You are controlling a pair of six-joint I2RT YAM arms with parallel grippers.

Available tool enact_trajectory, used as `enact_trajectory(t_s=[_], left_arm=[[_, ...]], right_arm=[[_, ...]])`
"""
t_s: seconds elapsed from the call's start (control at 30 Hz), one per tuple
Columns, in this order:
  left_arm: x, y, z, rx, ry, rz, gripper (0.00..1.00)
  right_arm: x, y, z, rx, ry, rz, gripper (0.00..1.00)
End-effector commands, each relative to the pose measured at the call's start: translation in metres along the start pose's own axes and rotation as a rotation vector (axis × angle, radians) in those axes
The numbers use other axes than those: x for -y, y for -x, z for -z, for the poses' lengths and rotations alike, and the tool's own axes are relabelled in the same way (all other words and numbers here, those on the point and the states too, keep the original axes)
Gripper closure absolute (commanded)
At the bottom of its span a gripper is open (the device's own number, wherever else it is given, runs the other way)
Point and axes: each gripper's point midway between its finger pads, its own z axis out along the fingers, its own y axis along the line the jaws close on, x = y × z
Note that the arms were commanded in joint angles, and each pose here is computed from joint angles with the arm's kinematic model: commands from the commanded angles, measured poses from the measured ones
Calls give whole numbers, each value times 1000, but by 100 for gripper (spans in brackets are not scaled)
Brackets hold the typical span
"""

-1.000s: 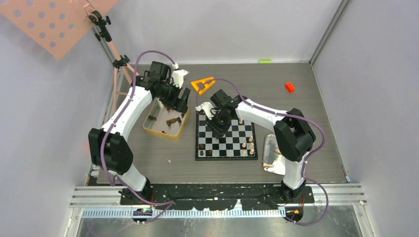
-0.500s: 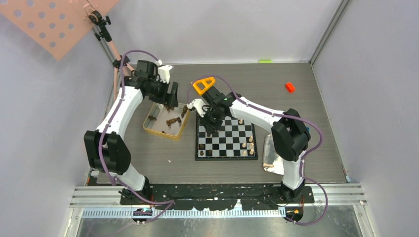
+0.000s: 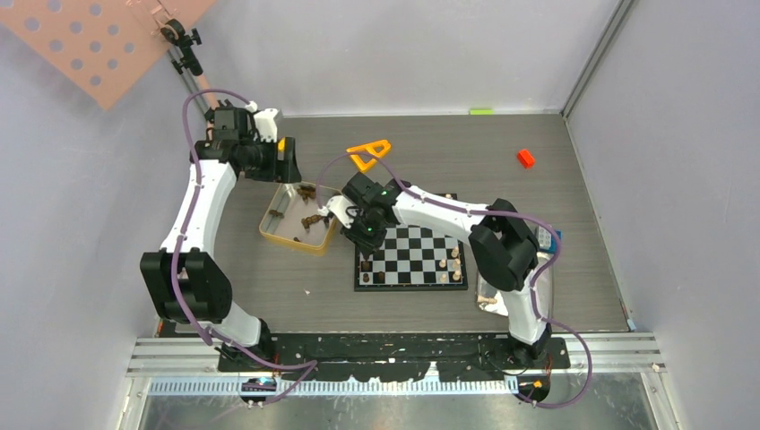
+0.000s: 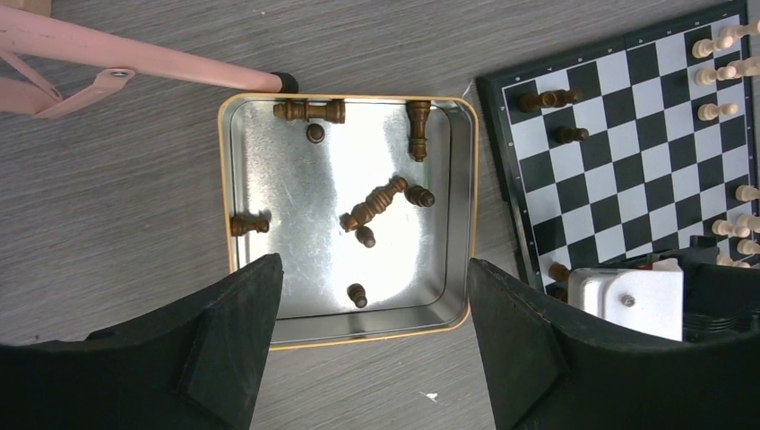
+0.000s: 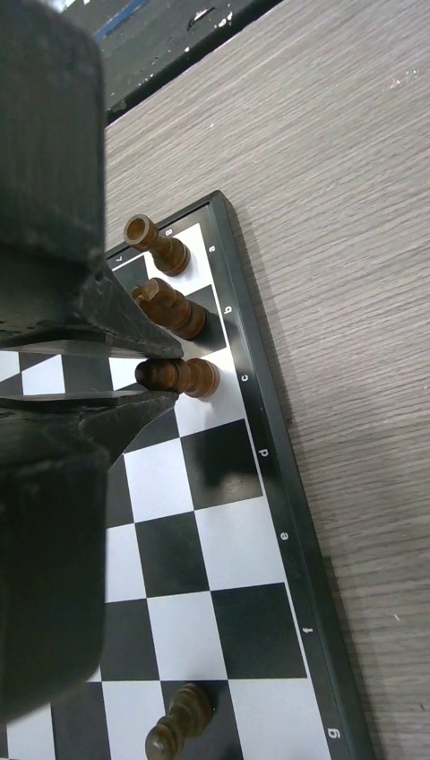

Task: Set up the chess pieces on the board
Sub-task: Place the chess piece on the chessboard, then pick up the chess piece from the storage box.

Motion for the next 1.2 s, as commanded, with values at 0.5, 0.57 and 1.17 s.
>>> enact_trajectory(t_s=[0.5,0.57,1.17], left_arm=[[16,10,12,59,-63,-5,22],[16,10,12,57,-65,-2,22],[16,-27,-16,-47,-110,-180,23]], right_arm=[[8,7,2,-24,-80,50,95],[6,6,3,-24,-75,45,89],[35,68,130,311,-45,-136,31]])
